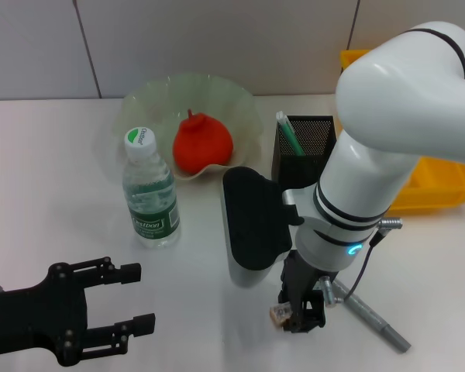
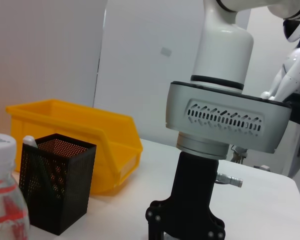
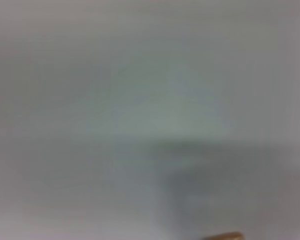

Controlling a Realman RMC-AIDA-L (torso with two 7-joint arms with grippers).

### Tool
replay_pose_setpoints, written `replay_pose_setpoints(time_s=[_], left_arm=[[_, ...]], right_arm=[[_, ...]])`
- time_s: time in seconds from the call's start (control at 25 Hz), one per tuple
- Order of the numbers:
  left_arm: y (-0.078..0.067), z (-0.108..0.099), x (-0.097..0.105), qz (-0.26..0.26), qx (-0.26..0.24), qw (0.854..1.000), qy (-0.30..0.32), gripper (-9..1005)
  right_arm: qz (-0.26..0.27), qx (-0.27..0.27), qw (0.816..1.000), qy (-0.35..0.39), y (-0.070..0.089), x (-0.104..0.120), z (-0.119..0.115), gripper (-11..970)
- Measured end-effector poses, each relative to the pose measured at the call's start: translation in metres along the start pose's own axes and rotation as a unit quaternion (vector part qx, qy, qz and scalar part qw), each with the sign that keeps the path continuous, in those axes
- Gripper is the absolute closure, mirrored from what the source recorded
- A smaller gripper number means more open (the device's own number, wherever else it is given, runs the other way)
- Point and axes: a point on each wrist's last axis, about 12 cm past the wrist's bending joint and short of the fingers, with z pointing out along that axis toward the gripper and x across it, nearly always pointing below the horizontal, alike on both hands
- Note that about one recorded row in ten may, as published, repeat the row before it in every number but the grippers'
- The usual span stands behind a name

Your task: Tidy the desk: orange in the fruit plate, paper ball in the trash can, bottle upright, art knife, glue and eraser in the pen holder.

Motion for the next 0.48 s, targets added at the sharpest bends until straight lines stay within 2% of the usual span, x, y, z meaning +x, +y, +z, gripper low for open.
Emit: replay_pose_setpoints(time_s=[0.28, 0.44, 0.48], left_arm=[[0.001, 0.0, 0.0, -0.002, -0.003, 1.0, 0.003, 285], [0.001, 0.0, 0.001, -0.002, -0.004, 1.0, 0.003, 286], [0.001, 0.0, 0.001, -0.002, -0.004, 1.0, 0.003, 286]], right_arm=[[0.0, 0.005, 1.0, -0.007, -0.001, -0.001, -0.003, 637], [0.013, 0.012, 1.0, -0.025, -0.005, -0.002, -0.016, 689], [0.03, 0.03, 0.998, -0.04, -0.01, 0.002, -0.033, 702]])
